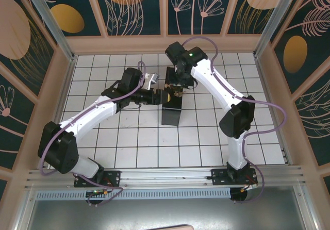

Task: Unlock the padlock with the key

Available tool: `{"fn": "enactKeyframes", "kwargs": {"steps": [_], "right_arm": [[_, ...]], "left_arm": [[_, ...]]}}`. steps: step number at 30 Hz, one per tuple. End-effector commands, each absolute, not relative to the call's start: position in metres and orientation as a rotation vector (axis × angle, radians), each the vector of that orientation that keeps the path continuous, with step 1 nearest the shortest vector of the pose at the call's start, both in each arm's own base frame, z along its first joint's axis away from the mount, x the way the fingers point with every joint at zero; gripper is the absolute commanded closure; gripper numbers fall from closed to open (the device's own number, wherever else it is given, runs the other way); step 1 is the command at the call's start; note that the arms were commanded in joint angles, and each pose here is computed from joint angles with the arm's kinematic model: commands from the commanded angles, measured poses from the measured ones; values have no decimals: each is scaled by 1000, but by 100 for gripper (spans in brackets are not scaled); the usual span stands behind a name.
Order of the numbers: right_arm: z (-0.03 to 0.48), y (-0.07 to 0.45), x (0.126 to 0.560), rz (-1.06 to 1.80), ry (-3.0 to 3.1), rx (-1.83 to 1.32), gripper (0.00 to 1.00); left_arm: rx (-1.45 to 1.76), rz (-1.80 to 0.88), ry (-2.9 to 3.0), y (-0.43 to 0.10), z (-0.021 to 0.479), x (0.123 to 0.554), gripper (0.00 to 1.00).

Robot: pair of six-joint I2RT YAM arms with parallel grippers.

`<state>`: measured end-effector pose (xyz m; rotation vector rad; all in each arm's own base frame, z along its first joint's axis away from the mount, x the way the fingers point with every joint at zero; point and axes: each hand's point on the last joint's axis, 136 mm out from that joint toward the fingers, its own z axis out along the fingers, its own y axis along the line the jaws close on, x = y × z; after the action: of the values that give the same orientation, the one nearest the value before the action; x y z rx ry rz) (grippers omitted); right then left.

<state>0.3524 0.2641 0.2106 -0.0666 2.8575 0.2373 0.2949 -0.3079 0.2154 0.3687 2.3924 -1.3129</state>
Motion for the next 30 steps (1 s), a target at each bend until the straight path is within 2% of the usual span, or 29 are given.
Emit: {"fn": "enactKeyframes", "kwargs": {"steps": [1, 4, 6, 9, 14, 19, 30], "right_arm": [[207, 263, 358, 236, 2856, -21, 78], [203, 259, 356, 219, 2858, -19, 76], [205, 256, 356, 220, 2844, -14, 69], [209, 257, 354, 265, 2823, -13, 68], [200, 257, 359, 244, 2825, -16, 78], [199, 260, 373, 259, 2788, 29, 82], [216, 256, 397, 276, 2683, 99, 83]], "left_arm": [[371, -1288, 2369, -306, 223, 299, 41], [332, -1252, 2364, -299, 223, 305, 41], [305, -1243, 2349, -294, 227, 310, 40], [263, -1229, 2328, -285, 232, 321, 40], [256, -1218, 2316, -284, 236, 332, 40], [327, -1226, 2338, -292, 229, 323, 41], [338, -1012, 2457, -290, 187, 329, 41]]}}
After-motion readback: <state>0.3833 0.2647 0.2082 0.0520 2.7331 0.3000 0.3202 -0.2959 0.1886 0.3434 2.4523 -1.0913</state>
